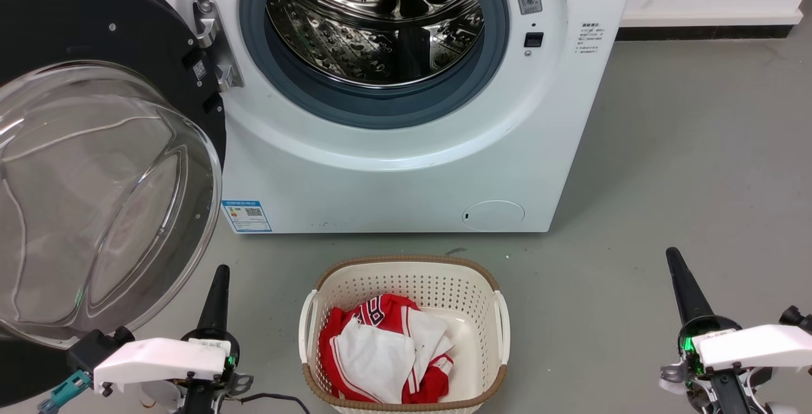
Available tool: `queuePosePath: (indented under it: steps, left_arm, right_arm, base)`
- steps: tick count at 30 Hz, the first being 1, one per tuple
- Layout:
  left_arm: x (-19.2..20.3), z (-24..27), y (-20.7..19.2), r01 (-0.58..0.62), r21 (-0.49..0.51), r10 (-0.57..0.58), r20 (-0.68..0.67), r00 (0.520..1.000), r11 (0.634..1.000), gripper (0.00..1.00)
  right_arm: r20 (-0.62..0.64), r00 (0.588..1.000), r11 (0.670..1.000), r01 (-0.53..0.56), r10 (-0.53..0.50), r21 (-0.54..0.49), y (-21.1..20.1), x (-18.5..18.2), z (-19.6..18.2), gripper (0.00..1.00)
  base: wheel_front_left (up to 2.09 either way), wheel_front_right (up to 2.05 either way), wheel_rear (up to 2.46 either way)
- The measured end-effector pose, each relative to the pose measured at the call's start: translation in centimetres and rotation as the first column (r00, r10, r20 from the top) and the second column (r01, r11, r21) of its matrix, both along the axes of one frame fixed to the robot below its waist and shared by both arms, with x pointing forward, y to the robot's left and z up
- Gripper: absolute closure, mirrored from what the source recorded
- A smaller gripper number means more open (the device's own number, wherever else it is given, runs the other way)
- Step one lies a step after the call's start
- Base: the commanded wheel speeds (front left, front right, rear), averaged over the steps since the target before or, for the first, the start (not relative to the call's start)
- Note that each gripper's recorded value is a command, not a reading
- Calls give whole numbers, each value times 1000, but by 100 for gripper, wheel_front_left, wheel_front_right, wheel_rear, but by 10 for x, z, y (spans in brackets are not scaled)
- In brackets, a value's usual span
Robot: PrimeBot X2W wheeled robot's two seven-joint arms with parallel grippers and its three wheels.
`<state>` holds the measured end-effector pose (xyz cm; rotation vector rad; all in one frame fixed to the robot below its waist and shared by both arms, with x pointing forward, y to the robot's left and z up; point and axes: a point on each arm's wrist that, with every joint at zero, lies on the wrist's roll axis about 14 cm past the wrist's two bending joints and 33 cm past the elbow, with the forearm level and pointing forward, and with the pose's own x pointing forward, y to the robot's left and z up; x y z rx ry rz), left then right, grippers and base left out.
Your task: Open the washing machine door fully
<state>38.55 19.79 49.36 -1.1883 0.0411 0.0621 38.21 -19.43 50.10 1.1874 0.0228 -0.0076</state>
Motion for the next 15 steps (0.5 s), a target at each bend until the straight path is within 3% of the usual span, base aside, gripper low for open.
queuePosePath:
  steps: [15]
  left_arm:
    - [1,3,1,4,-137,-2,15,1000,991,100]
  right_arm:
    - [-3,1000,991,5,-5,135,-2,2,0,100]
  base:
    - [0,0,0]
